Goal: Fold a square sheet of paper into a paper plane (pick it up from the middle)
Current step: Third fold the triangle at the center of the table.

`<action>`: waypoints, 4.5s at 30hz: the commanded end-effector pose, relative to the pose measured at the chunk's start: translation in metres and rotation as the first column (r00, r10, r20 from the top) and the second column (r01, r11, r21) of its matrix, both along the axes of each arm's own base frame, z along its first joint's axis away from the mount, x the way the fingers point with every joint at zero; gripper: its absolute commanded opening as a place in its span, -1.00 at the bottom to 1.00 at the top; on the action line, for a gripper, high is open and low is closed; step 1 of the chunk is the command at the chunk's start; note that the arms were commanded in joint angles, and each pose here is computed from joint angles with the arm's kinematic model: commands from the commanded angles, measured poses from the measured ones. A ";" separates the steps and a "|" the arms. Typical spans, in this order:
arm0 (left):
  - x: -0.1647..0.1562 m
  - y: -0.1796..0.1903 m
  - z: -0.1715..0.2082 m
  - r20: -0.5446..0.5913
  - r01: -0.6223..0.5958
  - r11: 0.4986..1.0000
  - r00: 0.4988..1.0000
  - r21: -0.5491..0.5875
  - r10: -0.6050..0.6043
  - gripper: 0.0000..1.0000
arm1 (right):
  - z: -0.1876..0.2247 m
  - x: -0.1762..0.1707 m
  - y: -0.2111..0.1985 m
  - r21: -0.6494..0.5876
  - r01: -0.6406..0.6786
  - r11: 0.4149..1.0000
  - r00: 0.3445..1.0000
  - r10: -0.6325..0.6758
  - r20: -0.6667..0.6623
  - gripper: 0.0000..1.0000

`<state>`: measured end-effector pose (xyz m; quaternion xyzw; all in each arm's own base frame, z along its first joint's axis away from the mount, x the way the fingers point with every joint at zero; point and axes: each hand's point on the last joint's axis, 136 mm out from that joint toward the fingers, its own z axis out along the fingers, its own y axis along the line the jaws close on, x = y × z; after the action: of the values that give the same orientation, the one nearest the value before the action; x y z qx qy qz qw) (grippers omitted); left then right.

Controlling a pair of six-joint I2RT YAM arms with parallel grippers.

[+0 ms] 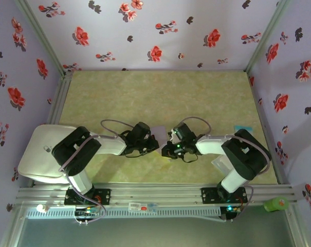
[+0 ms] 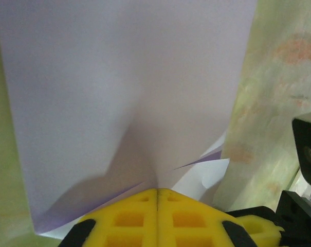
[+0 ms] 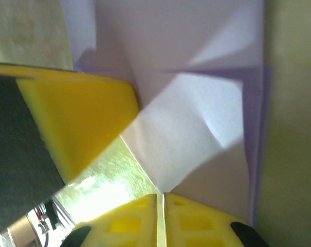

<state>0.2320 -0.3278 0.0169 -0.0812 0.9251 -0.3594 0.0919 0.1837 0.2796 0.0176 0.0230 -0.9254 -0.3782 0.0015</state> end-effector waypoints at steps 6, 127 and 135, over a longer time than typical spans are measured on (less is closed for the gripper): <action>-0.015 0.031 -0.034 -0.085 -0.043 0.992 0.995 0.120 0.053 -0.96 | -0.011 -0.029 -0.035 -0.085 -0.013 0.996 0.999 0.009 -0.046 -0.74; 0.039 0.051 0.069 0.219 -0.035 0.996 0.974 -0.083 0.053 -0.25 | 0.046 0.055 -0.063 -0.166 0.192 0.967 0.949 -0.140 0.283 -0.40; 0.044 0.048 0.060 0.156 -0.064 0.990 0.984 -0.125 0.084 -0.18 | 0.033 0.064 -0.040 -0.119 0.139 0.983 0.972 -0.113 0.207 -0.31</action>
<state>0.2736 -0.2777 0.0813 -0.0840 0.8911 -0.4052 0.1860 0.2386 0.2297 0.0471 -0.0076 -0.9490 -0.2950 -0.1111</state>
